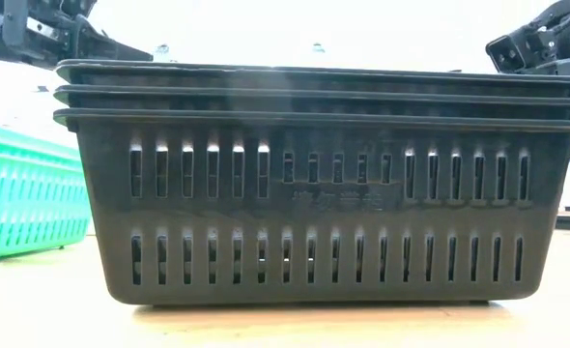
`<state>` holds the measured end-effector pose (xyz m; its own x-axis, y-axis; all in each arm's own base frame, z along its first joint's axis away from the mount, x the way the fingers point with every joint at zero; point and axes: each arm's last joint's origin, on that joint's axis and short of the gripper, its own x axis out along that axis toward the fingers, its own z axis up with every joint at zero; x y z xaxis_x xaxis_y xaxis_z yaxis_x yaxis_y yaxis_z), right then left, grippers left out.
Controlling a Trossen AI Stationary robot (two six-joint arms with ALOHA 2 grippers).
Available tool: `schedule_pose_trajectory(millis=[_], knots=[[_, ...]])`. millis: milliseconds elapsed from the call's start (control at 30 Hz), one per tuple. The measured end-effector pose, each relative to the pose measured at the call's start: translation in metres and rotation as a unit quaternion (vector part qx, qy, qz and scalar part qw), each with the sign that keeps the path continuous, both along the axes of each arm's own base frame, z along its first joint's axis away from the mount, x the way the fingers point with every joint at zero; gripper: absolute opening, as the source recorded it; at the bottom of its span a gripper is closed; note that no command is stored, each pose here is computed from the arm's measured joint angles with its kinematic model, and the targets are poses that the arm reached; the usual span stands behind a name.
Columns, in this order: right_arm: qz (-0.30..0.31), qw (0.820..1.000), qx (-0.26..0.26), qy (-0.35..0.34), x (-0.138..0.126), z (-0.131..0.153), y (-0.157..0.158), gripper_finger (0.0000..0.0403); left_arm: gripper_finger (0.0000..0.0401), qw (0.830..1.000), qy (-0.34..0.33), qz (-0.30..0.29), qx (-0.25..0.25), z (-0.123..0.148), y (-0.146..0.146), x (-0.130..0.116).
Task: Stack baskets by color
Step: Return to Home Position
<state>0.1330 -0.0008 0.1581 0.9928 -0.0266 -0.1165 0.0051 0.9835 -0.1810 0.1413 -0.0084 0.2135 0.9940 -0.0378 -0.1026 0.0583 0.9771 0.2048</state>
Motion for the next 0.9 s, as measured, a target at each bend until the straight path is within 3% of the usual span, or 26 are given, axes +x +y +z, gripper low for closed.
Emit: schedule_pose_trajectory(millis=[267,900], knots=[[-0.001,1.0,0.0,0.0,0.0,0.0,0.0,0.0006,0.0003,1.0,-0.026,0.008,0.003,-0.022,0.003,-0.008],[-0.013,1.0,-0.001,-0.003,-0.001,0.001,-0.001,0.0006,0.0003,0.999,-0.038,0.013,-0.011,-0.04,0.004,-0.019]])
